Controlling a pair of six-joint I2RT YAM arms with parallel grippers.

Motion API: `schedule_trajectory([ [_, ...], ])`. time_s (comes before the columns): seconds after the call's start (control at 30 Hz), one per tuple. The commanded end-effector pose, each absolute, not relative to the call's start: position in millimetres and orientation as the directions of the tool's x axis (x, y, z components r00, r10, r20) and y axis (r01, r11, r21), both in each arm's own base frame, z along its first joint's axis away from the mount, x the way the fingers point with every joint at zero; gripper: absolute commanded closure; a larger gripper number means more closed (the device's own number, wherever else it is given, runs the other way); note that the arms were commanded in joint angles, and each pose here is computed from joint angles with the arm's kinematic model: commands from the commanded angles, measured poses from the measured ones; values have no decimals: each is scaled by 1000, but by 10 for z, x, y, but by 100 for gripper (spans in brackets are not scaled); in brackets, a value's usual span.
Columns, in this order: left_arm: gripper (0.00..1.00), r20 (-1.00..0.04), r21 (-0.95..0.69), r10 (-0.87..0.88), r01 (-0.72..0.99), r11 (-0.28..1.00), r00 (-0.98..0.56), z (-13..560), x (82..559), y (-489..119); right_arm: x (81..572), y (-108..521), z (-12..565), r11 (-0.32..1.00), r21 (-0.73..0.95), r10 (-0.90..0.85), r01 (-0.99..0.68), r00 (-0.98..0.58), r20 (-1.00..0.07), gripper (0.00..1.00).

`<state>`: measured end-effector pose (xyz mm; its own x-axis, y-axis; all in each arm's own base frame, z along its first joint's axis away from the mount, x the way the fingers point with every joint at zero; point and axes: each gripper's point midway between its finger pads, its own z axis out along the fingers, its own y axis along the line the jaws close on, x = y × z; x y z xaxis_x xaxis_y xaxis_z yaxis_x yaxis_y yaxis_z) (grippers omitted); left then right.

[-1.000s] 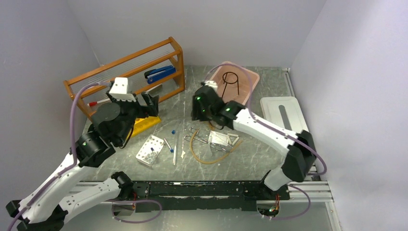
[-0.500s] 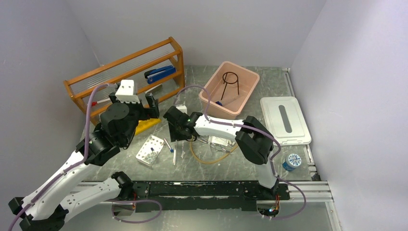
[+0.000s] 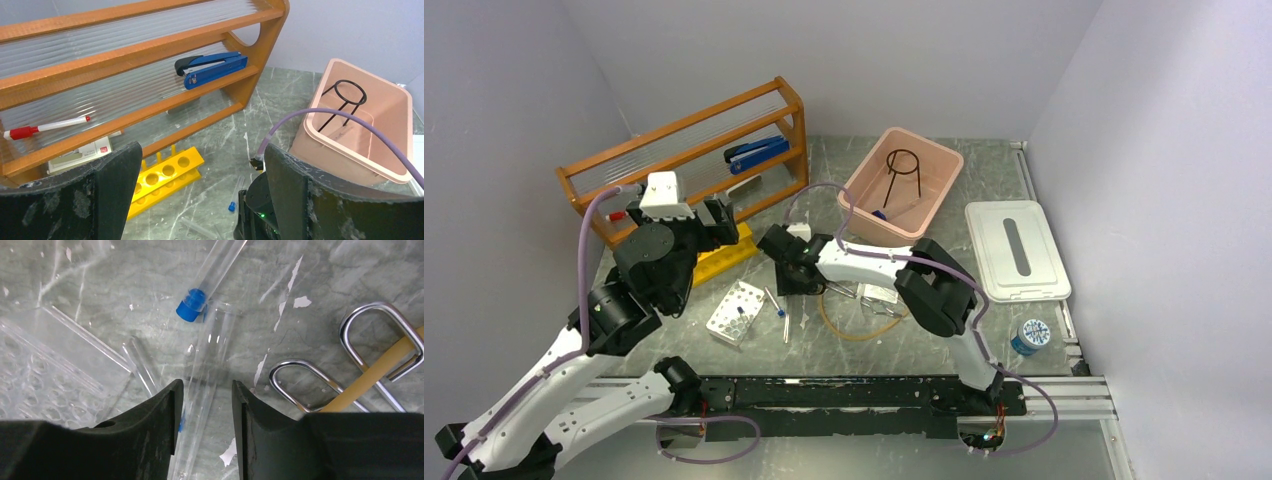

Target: Organize the chemistry lab equipment

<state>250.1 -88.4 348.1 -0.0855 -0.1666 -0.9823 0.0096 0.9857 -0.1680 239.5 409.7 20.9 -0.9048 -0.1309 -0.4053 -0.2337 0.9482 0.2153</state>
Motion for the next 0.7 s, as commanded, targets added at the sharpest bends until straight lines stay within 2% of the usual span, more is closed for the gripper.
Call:
schedule_trajectory([
  [0.0,5,-983,-163,-163,-15,987,-78,3450,2503,-836,2488,4071,243,970,178,-75,-167,-898,-433,57],
  [0.27,4,-985,-151,-153,-23,988,-86,3390,2508,-827,2518,3990,165,983,117,-77,-140,-900,-429,62],
  [0.67,4,-979,-163,-163,-15,987,-119,3332,2502,-872,2536,4045,117,980,122,-88,-154,-900,-428,68],
])
